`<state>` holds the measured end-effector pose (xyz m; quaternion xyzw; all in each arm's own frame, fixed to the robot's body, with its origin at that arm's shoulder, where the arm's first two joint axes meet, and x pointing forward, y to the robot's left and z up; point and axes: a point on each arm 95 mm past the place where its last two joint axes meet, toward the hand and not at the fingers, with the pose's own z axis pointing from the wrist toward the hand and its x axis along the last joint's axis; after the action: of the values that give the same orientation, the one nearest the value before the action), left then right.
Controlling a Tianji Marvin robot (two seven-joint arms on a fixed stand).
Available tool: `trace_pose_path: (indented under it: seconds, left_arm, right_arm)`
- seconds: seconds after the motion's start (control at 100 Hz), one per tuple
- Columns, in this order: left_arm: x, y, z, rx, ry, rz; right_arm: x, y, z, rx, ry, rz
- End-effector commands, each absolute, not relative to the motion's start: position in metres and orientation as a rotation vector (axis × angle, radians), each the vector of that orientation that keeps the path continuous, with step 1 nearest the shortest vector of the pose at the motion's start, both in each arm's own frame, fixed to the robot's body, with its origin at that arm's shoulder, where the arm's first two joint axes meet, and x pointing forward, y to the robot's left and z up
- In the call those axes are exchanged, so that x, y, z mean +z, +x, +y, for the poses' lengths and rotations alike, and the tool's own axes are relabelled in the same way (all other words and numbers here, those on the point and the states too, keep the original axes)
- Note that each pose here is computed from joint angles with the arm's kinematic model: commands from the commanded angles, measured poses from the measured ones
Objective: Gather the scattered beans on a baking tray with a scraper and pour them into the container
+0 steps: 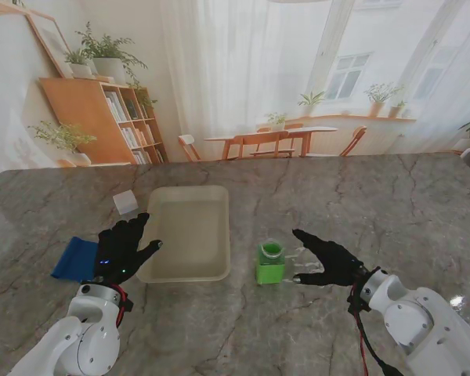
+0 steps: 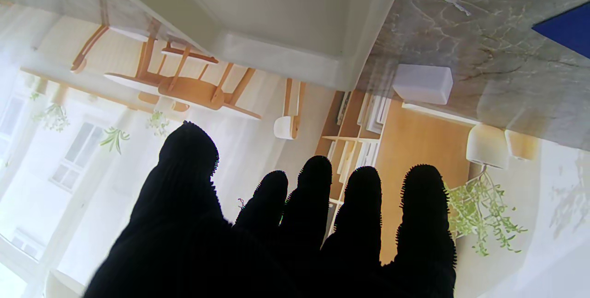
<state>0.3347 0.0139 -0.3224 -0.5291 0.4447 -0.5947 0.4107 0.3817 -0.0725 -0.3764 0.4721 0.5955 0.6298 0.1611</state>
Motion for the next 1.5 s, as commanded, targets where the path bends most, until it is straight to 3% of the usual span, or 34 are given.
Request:
trace_pose_path:
  seconds: [0.0, 0.32, 1.49]
  left_arm:
    - [-0.324, 0.333, 0.011, -1.508, -1.343, 1.116]
    - [-0.326, 0.336, 0.008, -1.515, -1.352, 1.116]
    - [-0.326, 0.337, 0.011, -1.512, -1.339, 1.100]
  right_arm:
    - [-0.374, 0.391, -0.069, 1.818, 1.325, 1.705]
    - [-0.388, 0.417, -0.054, 1.911, 1.301, 1.736]
    - [-0.400, 0.432, -0.020, 2.027, 1.317, 1.838]
